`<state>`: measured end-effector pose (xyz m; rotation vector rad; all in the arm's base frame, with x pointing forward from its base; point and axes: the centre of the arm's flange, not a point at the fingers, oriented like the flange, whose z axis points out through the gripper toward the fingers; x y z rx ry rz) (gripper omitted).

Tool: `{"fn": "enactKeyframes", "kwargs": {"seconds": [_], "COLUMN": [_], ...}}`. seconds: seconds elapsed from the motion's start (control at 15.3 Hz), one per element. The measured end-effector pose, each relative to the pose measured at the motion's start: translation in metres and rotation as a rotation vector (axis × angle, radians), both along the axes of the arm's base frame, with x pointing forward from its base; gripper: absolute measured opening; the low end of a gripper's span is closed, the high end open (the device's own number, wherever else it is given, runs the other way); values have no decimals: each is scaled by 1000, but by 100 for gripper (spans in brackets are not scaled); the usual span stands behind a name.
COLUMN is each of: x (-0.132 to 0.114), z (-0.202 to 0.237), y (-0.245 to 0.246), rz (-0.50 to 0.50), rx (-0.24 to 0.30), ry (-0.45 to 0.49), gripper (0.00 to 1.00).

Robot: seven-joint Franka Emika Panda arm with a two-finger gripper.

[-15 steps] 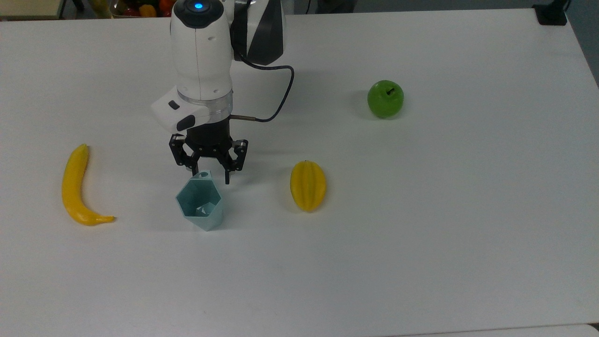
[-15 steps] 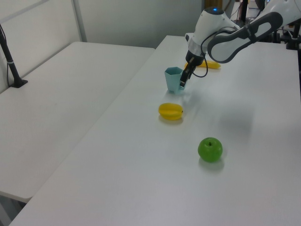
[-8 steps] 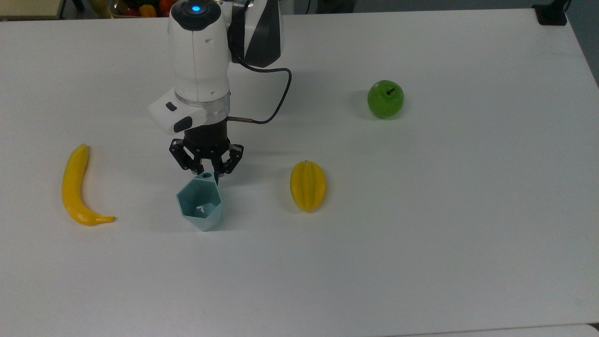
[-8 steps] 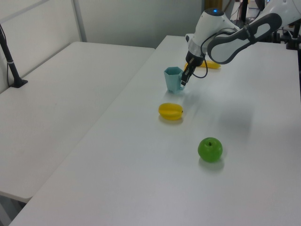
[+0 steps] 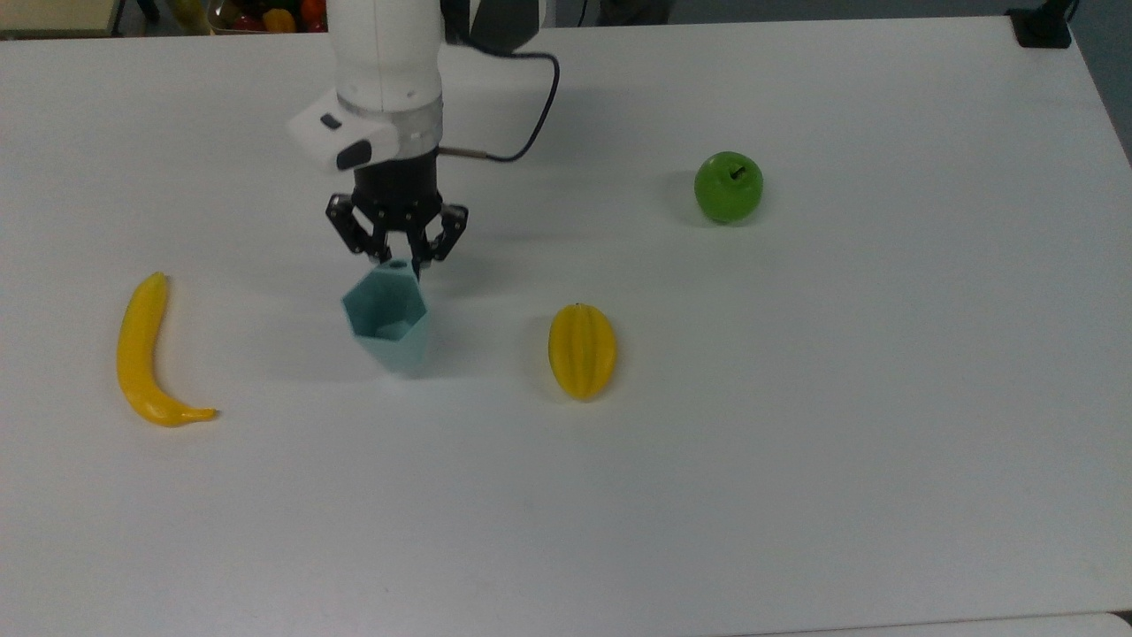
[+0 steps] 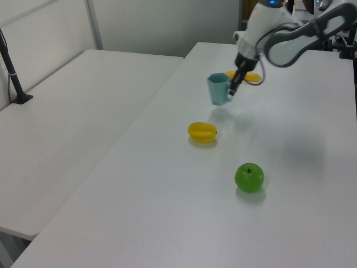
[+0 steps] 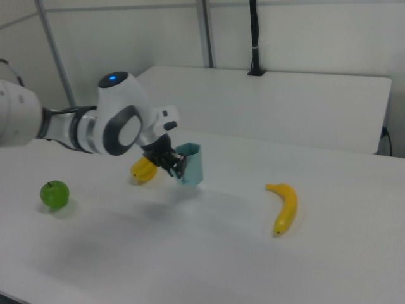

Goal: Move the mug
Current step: 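Slide the gripped mug across the table toward the green apple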

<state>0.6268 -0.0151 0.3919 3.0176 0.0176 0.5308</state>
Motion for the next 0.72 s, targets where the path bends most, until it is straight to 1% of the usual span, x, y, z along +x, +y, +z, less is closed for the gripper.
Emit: {"fn": "enactKeyframes", "kwargs": {"seconds": [0.07, 0.2, 0.33, 0.46, 0.52, 0.72], "x": [-22, -60, -86, -104, -109, -112], "z": [5, 6, -2, -14, -19, -24], "y": [6, 20, 30, 41, 46, 52], "rz": [4, 2, -14, -16, -14, -20], "rx": [-1, 4, 12, 16, 17, 20], "ry": [23, 57, 83, 113, 124, 134], "gripper": [26, 26, 26, 26, 26, 27]}}
